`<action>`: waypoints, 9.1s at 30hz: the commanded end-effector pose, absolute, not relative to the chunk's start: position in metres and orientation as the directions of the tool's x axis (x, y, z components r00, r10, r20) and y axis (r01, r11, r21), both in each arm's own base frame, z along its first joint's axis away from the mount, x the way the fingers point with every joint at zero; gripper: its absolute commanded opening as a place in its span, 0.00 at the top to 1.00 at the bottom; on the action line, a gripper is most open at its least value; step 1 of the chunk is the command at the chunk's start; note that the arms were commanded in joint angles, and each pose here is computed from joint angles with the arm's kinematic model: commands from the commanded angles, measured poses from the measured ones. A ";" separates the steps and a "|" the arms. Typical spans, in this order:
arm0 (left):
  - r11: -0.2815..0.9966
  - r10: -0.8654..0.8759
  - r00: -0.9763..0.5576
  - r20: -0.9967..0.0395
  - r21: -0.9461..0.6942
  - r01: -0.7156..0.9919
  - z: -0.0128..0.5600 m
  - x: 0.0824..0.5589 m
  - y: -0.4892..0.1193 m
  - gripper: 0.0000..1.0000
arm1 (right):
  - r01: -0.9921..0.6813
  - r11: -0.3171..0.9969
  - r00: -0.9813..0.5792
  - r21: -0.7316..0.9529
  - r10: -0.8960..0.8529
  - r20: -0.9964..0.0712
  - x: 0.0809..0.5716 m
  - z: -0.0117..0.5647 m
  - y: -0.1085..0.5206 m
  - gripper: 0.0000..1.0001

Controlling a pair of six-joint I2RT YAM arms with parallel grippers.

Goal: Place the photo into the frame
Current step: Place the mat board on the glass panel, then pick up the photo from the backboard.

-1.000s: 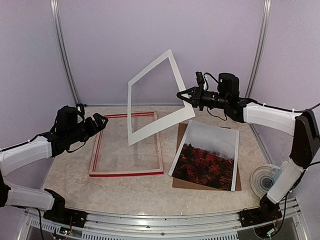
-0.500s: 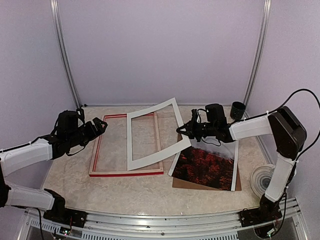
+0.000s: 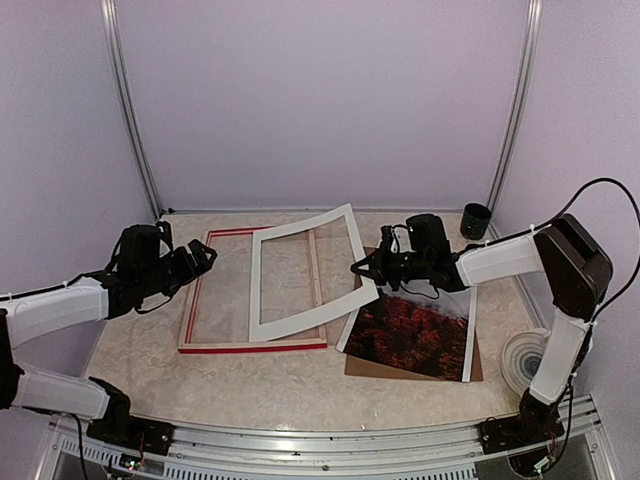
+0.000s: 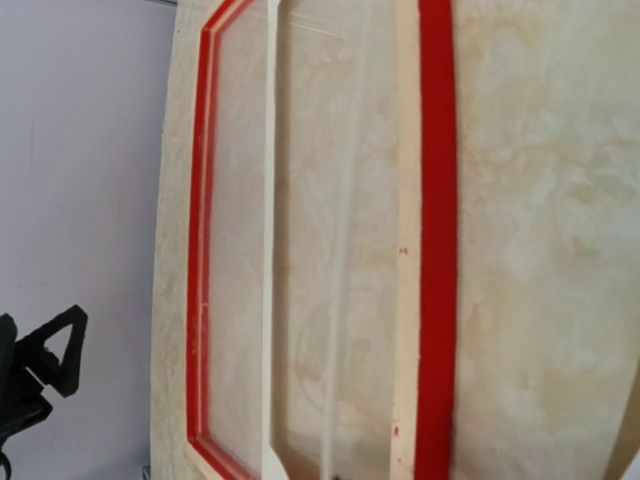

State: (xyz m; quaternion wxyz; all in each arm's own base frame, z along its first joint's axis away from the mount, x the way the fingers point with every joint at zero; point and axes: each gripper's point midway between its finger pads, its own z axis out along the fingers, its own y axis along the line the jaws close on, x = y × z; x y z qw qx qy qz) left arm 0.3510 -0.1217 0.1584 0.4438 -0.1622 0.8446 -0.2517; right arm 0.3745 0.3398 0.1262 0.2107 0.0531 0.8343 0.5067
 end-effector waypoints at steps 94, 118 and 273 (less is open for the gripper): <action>0.771 -0.611 -0.556 -0.563 -0.582 -0.258 0.073 0.346 -0.067 0.01 | -0.199 0.490 -0.952 0.849 0.110 -0.286 0.362 0.098 0.480 0.87; 0.763 -0.615 -0.561 -0.553 -0.598 -0.247 0.073 0.345 -0.070 0.01 | -0.226 0.512 -0.951 0.829 0.067 -0.300 0.355 0.096 0.489 0.62; 0.604 0.372 -0.743 -0.557 -0.463 0.649 0.036 0.275 -0.490 0.01 | 0.334 0.765 -0.731 0.551 0.579 -0.360 0.353 0.036 0.051 0.10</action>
